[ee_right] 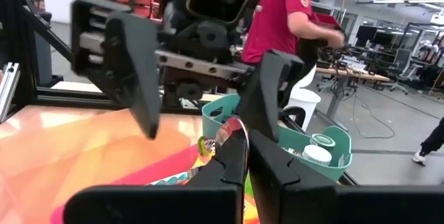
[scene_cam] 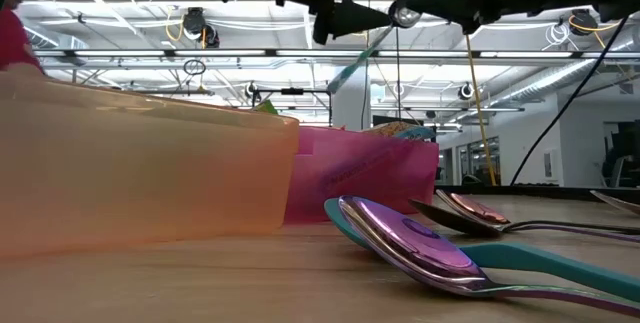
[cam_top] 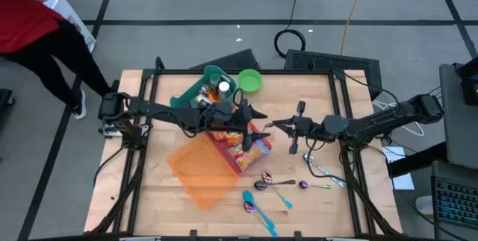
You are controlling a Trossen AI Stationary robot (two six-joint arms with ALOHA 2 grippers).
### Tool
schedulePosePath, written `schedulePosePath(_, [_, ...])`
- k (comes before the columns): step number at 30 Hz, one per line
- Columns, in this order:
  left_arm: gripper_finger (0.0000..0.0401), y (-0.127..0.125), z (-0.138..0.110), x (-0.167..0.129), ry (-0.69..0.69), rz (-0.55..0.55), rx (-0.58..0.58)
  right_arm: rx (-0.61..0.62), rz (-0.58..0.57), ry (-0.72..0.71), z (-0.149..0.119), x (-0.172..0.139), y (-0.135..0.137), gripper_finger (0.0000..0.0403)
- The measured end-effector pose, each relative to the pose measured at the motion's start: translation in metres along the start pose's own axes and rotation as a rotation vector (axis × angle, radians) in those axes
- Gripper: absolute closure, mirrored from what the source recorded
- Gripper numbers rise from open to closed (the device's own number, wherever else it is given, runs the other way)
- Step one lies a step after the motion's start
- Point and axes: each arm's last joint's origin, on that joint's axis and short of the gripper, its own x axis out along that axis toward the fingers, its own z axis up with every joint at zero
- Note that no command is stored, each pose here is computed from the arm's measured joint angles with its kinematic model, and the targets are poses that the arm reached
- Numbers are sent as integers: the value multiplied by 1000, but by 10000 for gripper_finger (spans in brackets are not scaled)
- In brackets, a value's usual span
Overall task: Pick & Place Food Item
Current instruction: Put the top white blue spoon into the orange bin
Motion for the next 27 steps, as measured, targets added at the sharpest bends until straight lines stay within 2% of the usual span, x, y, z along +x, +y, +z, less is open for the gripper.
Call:
schedulePosePath(3, [70, -3, -1, 0, 0, 3, 10, -2, 1, 4, -1, 1, 0, 403])
schedulePosePath(6, [96, -4, 1, 0, -14, 1, 11, 5, 0, -1, 0, 1, 0, 403])
schedulePosePath(16, [273, -1, 1, 0, -12, 8, -35, 8, 1, -1, 0, 1, 0, 403])
schedulePosePath(20, [330, -1, 1, 0, -12, 8, -37, 8, 1, -1, 0, 1, 0, 403])
schedulePosePath(23, [357, -1, 1, 0, -12, 8, -38, 9, 2, -3, 0, 1, 0, 403])
schedulePosePath(27, [366, -1, 1, 0, -12, 9, -51, 10, 2, -4, 0, 1, 0, 403])
